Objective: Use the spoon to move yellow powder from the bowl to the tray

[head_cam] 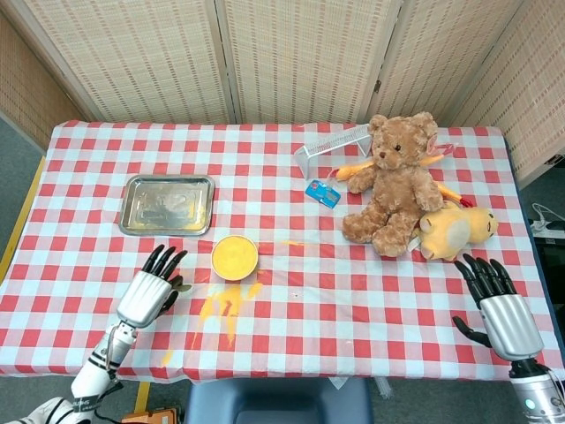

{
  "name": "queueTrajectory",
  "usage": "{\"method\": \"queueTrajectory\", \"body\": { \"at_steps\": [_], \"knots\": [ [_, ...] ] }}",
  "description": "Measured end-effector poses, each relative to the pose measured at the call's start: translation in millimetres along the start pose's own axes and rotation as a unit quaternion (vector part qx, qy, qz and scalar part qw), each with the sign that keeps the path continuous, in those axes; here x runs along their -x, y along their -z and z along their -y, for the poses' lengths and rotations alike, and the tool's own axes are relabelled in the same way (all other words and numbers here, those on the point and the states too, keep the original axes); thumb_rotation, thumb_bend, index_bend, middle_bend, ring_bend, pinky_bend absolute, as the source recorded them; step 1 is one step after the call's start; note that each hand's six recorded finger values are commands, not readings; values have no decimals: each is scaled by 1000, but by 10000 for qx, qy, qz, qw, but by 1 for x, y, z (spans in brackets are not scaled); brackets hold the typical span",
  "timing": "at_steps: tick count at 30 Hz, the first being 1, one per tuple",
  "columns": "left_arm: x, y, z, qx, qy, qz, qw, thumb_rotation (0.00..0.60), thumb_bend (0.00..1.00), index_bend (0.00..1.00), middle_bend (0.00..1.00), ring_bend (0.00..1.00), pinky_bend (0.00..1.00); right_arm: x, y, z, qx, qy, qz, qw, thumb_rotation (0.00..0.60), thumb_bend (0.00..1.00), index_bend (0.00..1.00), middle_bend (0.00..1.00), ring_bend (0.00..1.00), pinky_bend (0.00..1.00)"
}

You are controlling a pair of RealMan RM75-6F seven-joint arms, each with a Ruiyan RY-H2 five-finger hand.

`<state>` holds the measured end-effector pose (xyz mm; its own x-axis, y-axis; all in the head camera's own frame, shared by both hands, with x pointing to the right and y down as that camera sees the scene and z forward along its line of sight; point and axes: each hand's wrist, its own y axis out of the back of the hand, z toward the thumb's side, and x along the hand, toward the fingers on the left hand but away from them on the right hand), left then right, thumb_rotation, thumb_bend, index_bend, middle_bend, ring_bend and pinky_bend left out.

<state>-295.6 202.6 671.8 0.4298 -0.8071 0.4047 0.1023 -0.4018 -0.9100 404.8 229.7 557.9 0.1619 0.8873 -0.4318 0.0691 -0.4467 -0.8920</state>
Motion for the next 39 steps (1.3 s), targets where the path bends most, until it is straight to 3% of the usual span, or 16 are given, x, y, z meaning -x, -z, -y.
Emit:
{"method": "queueTrajectory", "body": {
  "at_steps": [12,21,27,39],
  "knots": [
    [-65,-60,-26,-441,-119,487,9978,600,553,670,90,0,44,1,7,-1,40,-40,97,9999,600,147,0,0,0,0],
    [-99,-96,-23,-1149,-99,630,9913,600,552,682,102,0,44,3,7,-2,76,-70,81,9999,600,147,0,0,0,0],
    [-125,-97,-7,-1590,108,419,9863,600,551,682,102,0,44,1,9,-6,116,-28,91,9999,600,147,0,0,0,0],
    [-134,-91,6,-1756,302,326,9835,600,552,682,102,0,44,3,11,-5,111,-42,134,9998,600,147,0,0,0,0]
  ]
}}
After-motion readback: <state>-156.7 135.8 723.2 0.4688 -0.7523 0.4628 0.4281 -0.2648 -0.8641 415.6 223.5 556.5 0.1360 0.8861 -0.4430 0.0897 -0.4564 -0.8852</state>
